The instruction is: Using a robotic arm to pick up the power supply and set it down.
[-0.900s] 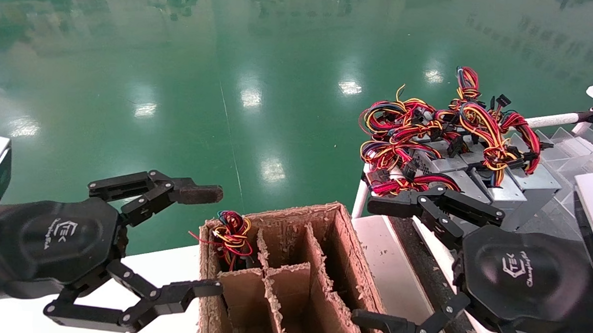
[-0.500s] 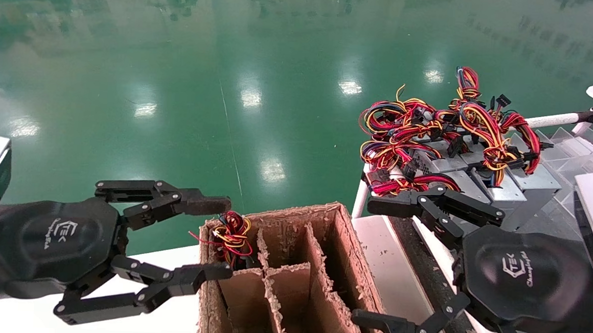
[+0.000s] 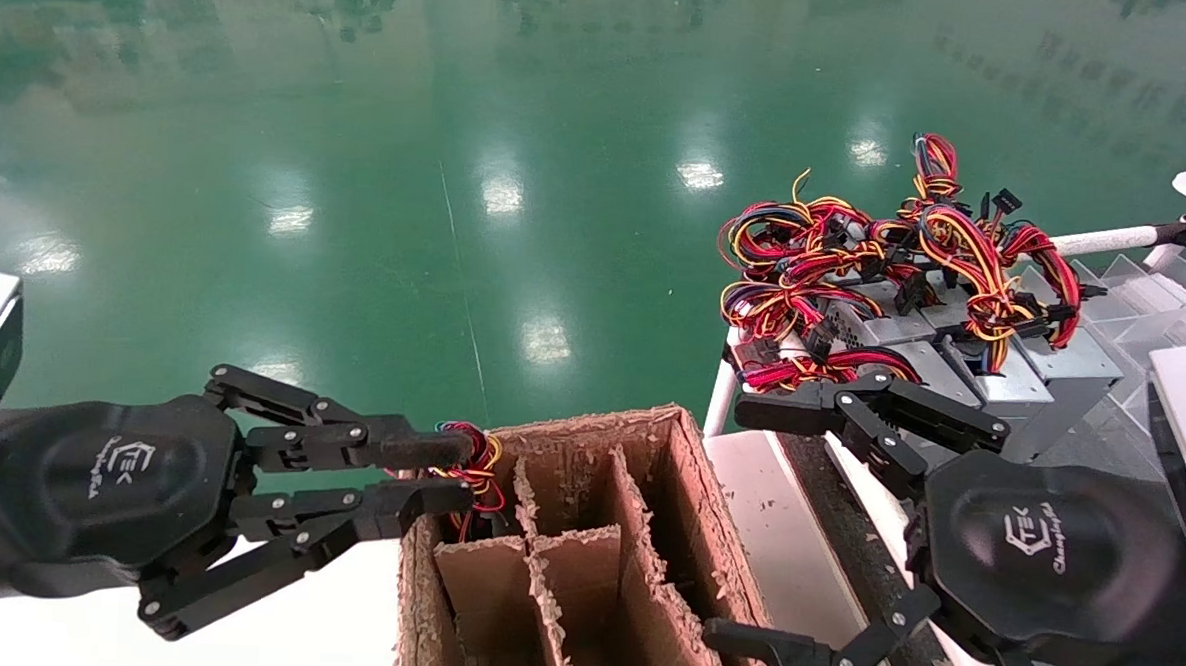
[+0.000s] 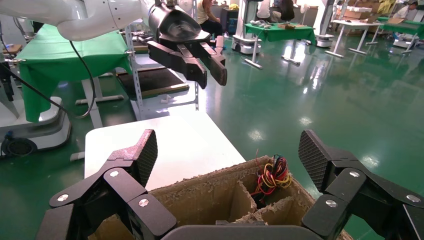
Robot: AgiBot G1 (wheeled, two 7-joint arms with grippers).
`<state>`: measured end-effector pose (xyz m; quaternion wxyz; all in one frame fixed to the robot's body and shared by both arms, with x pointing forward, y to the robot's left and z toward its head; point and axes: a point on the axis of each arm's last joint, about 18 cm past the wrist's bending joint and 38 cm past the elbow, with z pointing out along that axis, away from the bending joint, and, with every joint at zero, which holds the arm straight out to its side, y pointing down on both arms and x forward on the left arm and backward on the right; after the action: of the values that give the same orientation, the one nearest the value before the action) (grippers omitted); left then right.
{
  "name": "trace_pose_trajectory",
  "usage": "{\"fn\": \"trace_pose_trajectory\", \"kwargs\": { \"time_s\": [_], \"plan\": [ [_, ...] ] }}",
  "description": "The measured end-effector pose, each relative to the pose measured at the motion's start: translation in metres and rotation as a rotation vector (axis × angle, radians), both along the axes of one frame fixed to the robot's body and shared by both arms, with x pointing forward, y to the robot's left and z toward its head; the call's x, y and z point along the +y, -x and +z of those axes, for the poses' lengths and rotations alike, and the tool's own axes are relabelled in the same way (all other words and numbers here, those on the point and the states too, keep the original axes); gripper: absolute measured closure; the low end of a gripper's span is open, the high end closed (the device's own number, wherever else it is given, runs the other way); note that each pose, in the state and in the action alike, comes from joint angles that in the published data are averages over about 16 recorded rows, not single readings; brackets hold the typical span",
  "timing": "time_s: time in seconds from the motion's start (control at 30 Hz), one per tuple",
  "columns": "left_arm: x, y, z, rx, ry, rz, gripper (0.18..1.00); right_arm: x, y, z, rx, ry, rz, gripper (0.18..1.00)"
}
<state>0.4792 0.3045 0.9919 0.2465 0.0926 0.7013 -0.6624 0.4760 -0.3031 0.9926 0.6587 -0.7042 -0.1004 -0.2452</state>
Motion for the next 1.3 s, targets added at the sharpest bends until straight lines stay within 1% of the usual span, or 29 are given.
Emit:
{"fn": "trace_pose_trajectory", "kwargs": {
  "time_s": [0.17,0.33,0.6,0.8,1.0,1.2,1.3],
  "plan": [
    [0.0,0.0,0.0,0.0,0.0,0.0,0.896,0.0,0.0,0.0,0.0,0.0,0.0,0.178],
    [0.0,0.0,0.0,0.0,0.0,0.0,0.95,0.0,0.0,0.0,0.0,0.0,0.0,0.178],
    [0.0,0.0,0.0,0.0,0.0,0.0,0.98,0.0,0.0,0.0,0.001,-0.001,-0.002,0.178],
    [0.0,0.0,0.0,0.0,0.0,0.0,0.963,0.0,-0.008,-0.001,0.015,-0.006,-0.033,0.178],
    [0.0,0.0,0.0,0.0,0.0,0.0,0.908,0.005,-0.026,-0.005,0.05,-0.007,-0.093,0.178],
    [0.0,0.0,0.0,0.0,0.0,0.0,0.819,0.013,-0.044,-0.011,0.078,-0.001,-0.154,0.178],
    [0.0,0.0,0.0,0.0,0.001,0.0,0.751,0.021,-0.056,-0.016,0.09,0.008,-0.186,0.178]
  ]
}}
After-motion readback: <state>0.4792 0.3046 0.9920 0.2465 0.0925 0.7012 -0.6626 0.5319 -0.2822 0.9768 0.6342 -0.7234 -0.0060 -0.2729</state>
